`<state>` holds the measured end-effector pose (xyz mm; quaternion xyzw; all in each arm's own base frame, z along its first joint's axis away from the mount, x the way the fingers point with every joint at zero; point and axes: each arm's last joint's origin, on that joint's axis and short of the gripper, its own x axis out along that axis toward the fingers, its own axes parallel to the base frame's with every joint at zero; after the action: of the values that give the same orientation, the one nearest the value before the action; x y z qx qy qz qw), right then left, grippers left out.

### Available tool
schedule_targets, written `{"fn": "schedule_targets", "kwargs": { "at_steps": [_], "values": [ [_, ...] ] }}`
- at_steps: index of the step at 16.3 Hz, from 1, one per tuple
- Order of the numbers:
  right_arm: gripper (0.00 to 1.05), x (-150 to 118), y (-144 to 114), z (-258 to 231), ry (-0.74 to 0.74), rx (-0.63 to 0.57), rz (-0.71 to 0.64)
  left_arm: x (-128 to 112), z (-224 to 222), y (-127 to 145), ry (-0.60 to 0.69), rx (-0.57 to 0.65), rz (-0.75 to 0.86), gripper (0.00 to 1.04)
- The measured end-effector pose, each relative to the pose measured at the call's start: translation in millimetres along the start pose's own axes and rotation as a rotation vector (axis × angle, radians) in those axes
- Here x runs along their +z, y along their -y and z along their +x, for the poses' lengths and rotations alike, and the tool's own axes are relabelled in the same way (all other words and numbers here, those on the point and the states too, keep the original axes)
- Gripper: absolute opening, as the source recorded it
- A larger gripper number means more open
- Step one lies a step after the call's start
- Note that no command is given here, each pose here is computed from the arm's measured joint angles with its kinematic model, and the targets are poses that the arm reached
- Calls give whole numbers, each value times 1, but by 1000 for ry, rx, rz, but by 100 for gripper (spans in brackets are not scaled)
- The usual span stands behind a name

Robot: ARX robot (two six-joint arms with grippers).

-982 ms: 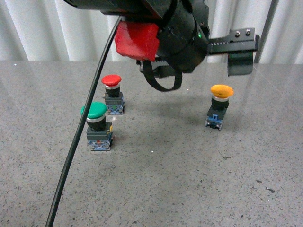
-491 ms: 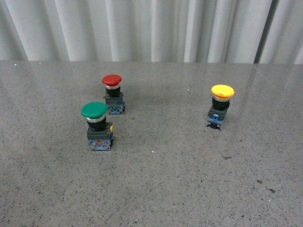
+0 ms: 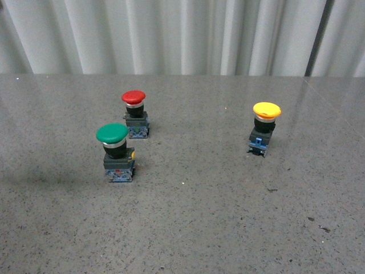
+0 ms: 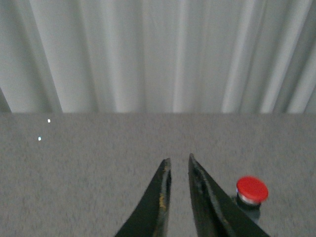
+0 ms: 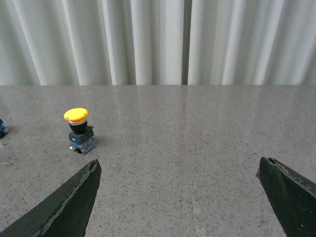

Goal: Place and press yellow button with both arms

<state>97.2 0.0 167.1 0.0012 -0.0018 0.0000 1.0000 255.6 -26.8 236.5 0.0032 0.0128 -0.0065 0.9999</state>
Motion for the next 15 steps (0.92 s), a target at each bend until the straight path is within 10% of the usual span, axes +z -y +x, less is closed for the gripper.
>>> {"fn": "schedule_targets", "kwargs": {
  "at_steps": [15],
  "values": [
    [98, 0, 0, 0, 0, 0, 0, -59, -101, -25, 17, 14, -6, 2]
  ]
}}
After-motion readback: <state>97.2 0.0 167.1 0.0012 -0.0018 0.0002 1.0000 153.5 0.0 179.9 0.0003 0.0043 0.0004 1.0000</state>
